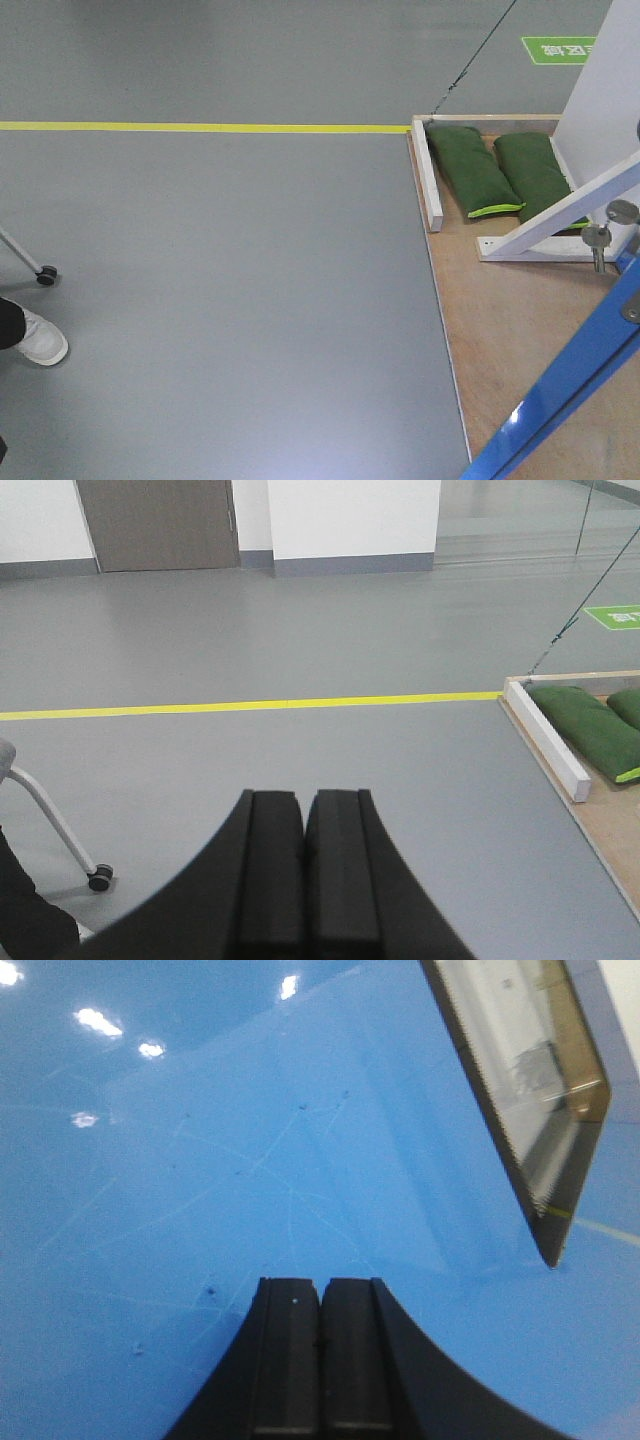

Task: Move to blue door and open it
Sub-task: 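Pull the blue door open toward the robot with the right gripper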

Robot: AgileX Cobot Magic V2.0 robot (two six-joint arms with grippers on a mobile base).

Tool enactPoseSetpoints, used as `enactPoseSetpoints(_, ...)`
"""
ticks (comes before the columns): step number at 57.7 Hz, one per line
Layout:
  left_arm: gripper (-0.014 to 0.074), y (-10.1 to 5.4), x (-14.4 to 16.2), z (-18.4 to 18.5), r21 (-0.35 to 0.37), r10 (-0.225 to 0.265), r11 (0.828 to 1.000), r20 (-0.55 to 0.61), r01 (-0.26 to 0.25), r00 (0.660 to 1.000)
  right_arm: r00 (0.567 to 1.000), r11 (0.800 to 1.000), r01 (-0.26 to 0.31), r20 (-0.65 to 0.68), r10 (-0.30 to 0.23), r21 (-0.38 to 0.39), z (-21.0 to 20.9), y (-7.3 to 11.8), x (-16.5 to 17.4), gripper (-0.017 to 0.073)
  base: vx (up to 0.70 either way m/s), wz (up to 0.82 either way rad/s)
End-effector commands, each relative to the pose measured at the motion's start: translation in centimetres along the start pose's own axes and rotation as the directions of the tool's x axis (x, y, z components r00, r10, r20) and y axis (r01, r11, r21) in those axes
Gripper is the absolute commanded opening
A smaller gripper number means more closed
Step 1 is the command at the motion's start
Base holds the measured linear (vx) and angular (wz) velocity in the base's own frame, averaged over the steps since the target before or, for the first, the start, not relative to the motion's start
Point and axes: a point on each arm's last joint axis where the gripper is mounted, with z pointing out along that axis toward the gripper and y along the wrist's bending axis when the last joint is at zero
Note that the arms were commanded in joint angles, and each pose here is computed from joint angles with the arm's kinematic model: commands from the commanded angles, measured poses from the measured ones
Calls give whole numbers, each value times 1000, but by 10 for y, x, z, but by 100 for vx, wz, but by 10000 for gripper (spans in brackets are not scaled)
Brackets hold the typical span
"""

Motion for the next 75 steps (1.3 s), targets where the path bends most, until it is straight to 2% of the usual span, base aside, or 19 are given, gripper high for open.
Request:
enactPoseSetpoints(1, 73, 0, -17, -4, 8, -9, 1000, 123, 8, 992, 995, 988, -101, -17, 99, -116, 7, 15, -1, 12, 0, 0)
enactPoseSetpoints(6, 73, 0, -17, -4, 8, -9, 1000, 123, 8, 992, 992, 980, -124, -51, 117, -156, 9, 21, 3, 12, 0, 0)
enactPoseSetpoints(11, 73, 0, -17, -4, 8, -9, 1000, 123, 8, 992, 984, 964, -164, -110, 143, -211, 10, 30, 9, 12, 0, 0)
enactPoseSetpoints(27, 73, 0, -17, -4, 8, -9, 1000, 123, 8, 992, 968, 918, -201, -215, 132, -341, 4, 54, 20, 12, 0, 0)
enactPoseSetpoints(34, 73, 0, -17, -4, 8, -9, 1000, 123, 8, 992, 967, 917, -205, -218, 134, -343, 8, 55, 22, 12, 0, 0)
enactPoseSetpoints(41, 73, 0, -17, -4, 8, -9, 1000, 123, 8, 992, 974, 928, -183, -188, 127, -324, 20, 52, 24, 12, 0, 0)
enactPoseSetpoints(48, 73, 0, -17, -4, 8, -9, 1000, 123, 8, 992, 972, 933, -186, -197, 129, -308, 31, 51, 29, 12, 0, 0)
enactPoseSetpoints(75, 73, 0, -17, -4, 8, -9, 1000, 123, 8, 992, 951, 931, -248, -250, 181, -268, 64, 49, 47, 12, 0, 0)
